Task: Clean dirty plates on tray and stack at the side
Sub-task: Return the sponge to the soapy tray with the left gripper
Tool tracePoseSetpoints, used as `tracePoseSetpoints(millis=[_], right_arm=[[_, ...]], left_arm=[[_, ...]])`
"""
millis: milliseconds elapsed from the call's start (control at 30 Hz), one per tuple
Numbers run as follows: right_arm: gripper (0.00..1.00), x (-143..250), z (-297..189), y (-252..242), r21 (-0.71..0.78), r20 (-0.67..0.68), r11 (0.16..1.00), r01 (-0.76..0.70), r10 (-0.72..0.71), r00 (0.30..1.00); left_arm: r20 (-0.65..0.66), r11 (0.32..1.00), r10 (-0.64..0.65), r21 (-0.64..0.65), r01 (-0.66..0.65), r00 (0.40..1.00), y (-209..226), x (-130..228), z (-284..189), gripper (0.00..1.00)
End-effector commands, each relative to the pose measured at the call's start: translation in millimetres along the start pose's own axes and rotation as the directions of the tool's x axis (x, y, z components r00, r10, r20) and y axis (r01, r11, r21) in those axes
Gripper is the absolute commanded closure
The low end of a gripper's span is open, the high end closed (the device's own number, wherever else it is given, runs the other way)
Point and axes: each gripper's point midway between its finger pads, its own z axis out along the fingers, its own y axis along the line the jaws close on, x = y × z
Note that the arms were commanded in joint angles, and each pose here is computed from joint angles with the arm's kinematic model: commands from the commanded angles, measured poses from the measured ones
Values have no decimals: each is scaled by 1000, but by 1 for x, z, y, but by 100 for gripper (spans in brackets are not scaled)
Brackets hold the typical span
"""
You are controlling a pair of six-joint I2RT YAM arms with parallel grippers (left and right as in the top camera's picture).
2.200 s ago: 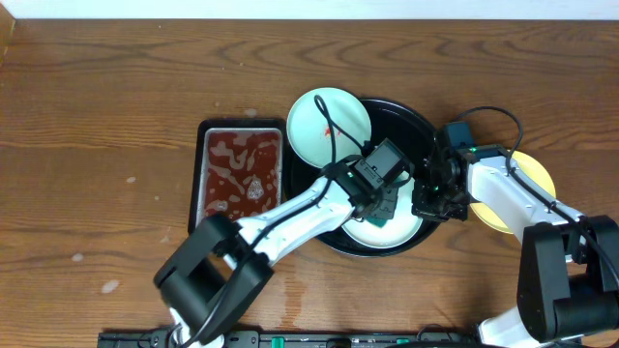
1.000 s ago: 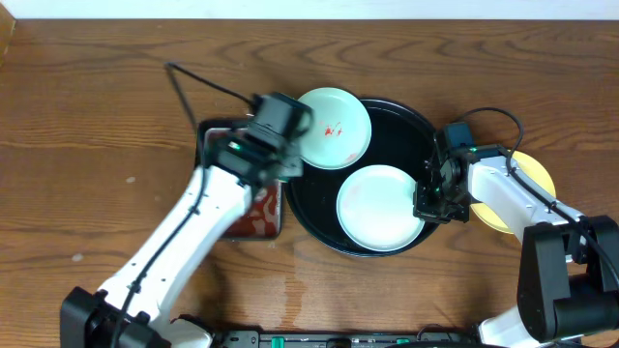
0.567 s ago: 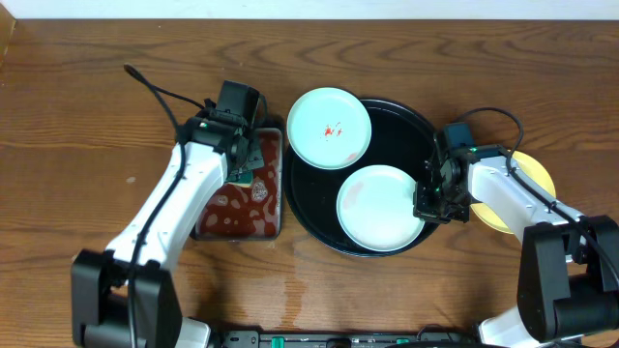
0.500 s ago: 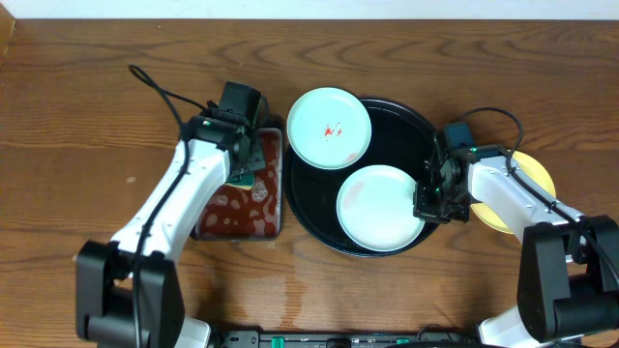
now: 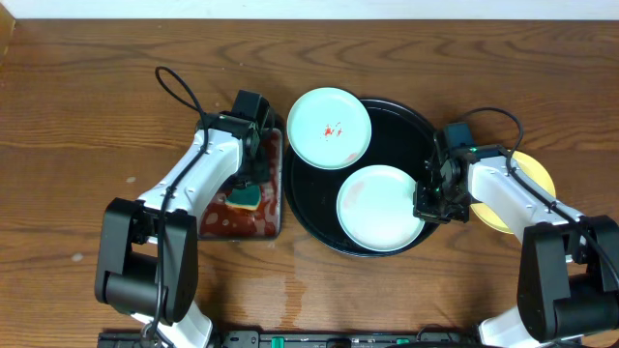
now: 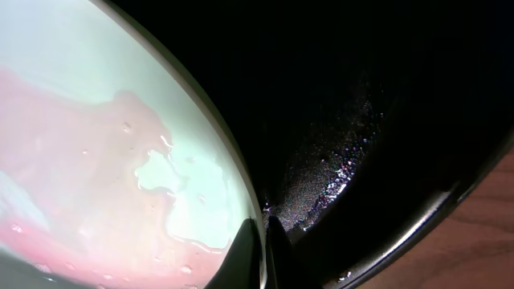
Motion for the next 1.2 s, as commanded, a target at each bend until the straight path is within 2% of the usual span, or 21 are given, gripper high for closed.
tracePoseSetpoints(millis=[0, 600, 833, 1167], right_arm=[[99, 2, 0, -5, 30, 0, 1000, 1, -1, 1000], [99, 2, 0, -5, 30, 0, 1000, 1, -1, 1000], [99, 2, 0, -5, 30, 0, 1000, 1, -1, 1000], [99, 2, 0, -5, 30, 0, 1000, 1, -1, 1000]], left_arm=[[-7, 1000, 0, -10, 0, 1000, 3, 2, 2, 36], [62, 997, -75, 17, 74, 995, 16, -25, 4, 31], [67, 997, -42, 74, 37, 997, 5, -28, 4, 32], [31, 998, -36, 57, 35, 999, 5, -23, 17, 32]])
